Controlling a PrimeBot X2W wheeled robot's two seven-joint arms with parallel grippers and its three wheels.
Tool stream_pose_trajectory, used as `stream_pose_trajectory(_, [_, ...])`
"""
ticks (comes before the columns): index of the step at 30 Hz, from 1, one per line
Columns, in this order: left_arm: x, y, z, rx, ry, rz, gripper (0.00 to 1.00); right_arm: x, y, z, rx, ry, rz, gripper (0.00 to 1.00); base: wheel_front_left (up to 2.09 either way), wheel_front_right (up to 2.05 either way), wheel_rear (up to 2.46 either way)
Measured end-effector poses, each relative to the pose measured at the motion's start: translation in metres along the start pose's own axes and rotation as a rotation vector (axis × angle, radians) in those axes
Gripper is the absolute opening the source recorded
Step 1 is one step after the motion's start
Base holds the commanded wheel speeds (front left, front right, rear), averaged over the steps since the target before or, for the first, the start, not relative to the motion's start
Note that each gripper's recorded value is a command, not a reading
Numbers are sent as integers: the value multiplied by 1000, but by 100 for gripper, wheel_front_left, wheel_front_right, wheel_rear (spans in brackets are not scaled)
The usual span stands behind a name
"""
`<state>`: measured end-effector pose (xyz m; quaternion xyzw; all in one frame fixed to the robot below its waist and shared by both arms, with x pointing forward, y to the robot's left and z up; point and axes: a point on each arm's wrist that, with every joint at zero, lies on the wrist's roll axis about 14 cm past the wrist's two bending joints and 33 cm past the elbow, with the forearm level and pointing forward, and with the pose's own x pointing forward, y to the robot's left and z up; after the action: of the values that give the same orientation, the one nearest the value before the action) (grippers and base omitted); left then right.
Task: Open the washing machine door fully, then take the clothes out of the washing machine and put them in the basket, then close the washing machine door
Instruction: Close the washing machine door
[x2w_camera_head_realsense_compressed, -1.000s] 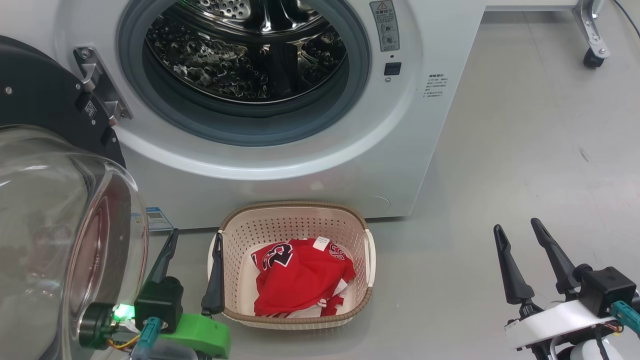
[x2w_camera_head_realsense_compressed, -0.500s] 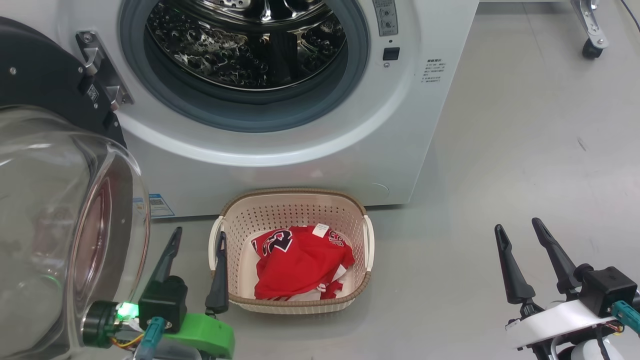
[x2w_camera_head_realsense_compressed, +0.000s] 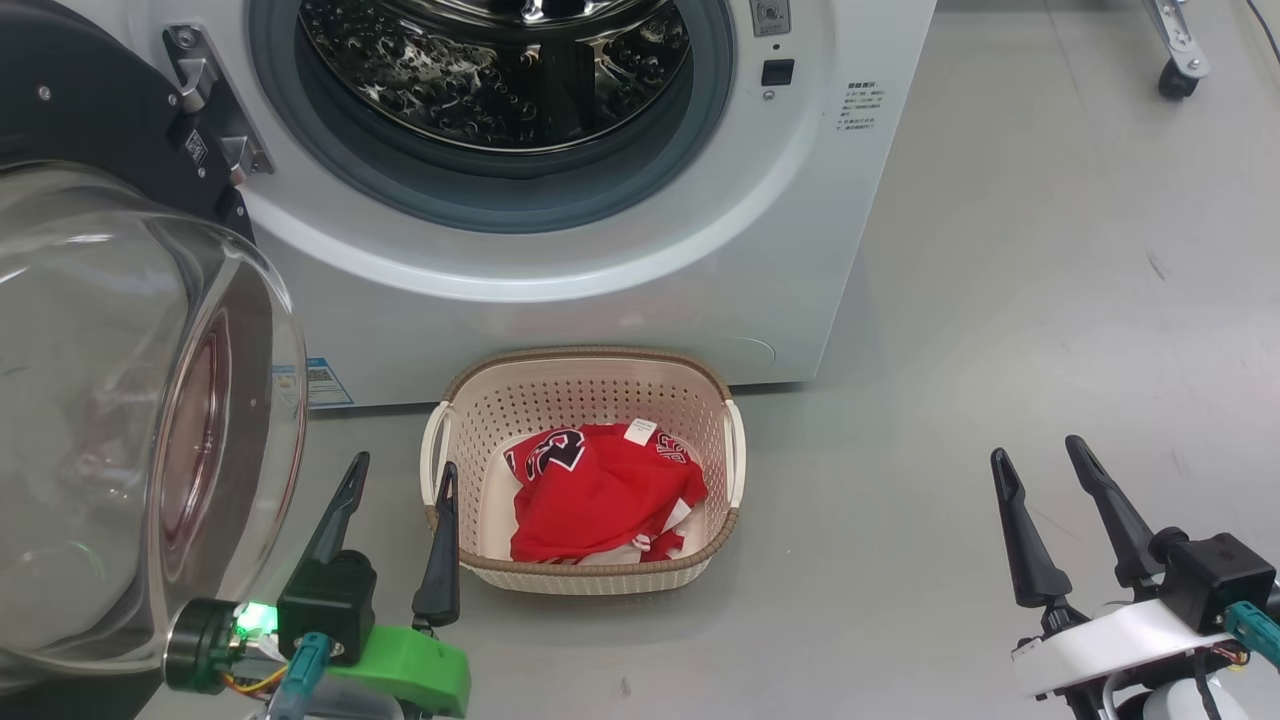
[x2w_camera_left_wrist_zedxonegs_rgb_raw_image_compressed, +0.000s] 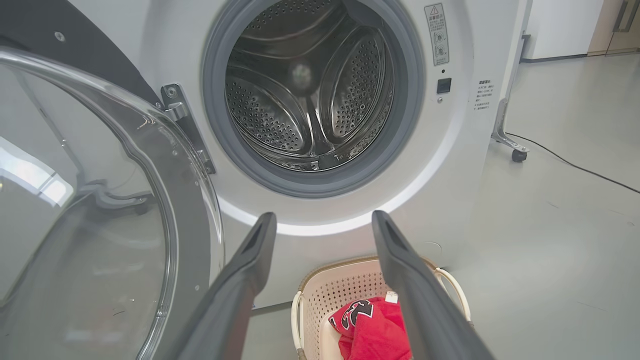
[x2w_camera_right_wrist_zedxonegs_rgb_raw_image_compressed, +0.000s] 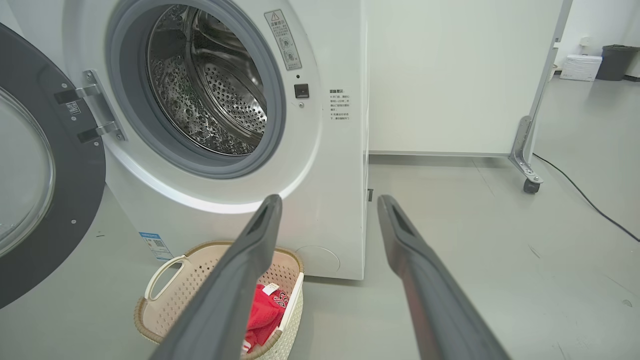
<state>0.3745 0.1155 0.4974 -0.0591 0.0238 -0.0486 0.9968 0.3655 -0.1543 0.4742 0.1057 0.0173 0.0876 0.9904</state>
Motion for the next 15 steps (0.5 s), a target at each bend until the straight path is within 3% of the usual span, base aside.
stream_pose_trajectory(15, [-1, 1, 3, 0, -8, 3, 100, 0, 1, 1, -2, -3, 3, 100, -5, 5, 0])
